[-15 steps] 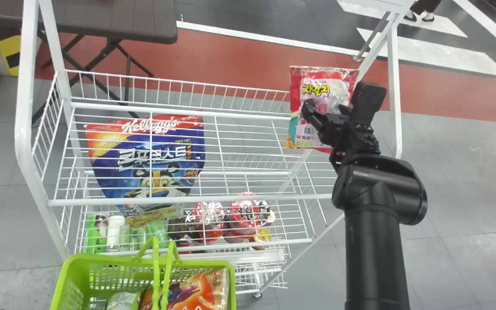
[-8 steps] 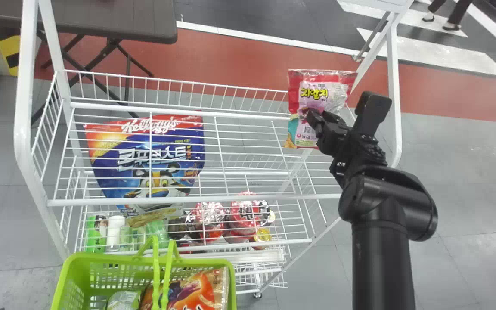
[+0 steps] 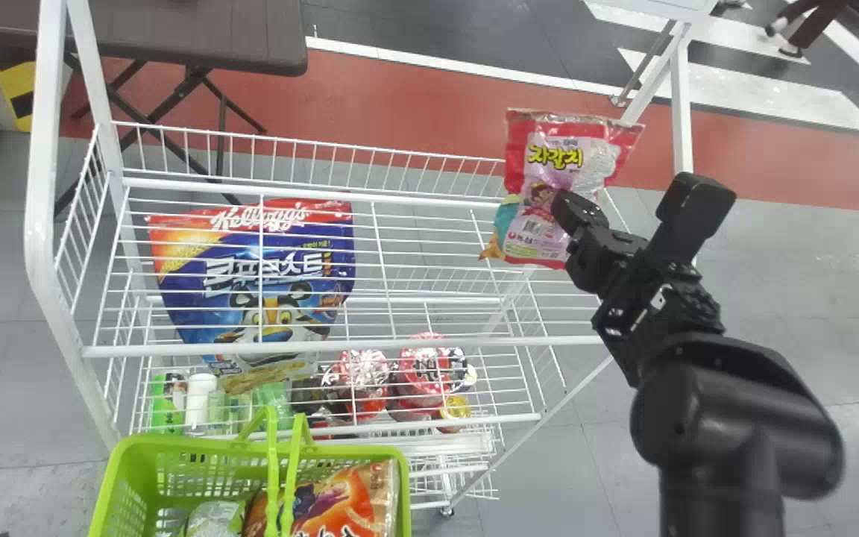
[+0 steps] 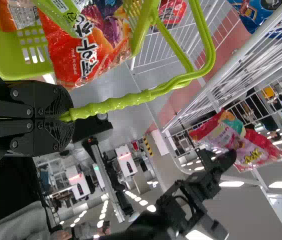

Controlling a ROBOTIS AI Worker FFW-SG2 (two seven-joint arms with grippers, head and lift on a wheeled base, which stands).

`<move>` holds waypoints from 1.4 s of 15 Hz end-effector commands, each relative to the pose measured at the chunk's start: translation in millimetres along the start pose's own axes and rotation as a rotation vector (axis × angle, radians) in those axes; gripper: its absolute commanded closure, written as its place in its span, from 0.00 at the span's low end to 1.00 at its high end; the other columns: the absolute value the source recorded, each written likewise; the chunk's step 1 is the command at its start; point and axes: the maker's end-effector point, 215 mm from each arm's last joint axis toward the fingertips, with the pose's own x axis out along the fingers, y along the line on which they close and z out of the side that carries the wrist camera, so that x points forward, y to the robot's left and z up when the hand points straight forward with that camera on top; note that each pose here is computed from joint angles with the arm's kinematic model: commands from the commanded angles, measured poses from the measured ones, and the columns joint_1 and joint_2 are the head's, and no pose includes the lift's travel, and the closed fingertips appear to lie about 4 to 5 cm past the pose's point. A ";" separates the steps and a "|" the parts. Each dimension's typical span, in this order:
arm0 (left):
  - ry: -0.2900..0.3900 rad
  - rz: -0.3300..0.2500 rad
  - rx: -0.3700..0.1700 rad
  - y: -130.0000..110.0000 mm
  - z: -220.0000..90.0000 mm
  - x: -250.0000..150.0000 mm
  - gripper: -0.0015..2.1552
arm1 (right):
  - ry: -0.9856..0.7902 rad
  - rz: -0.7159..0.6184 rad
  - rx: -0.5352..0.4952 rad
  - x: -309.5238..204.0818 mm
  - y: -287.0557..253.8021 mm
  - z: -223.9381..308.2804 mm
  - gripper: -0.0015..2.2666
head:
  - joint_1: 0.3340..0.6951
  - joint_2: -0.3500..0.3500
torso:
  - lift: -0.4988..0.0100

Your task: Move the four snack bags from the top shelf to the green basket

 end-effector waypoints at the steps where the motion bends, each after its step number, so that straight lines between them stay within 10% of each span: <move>1: 0.004 -0.006 0.001 -3.3 -1.9 2.0 0.77 | 0.052 0.052 0.004 -45.9 36.4 0.1 0.99 | 1.00 0.00 | 0.98; 11: -0.014 -0.008 0.003 -7.0 -3.8 -0.3 0.77 | 0.562 0.352 0.240 -212.5 133.9 -167.8 0.99 | 1.00 0.00 | 0.98; 21: -0.044 -0.004 0.017 -7.3 -0.2 2.5 0.77 | 0.810 0.523 0.524 -269.7 192.9 -257.2 0.99 | 1.00 0.00 | 0.98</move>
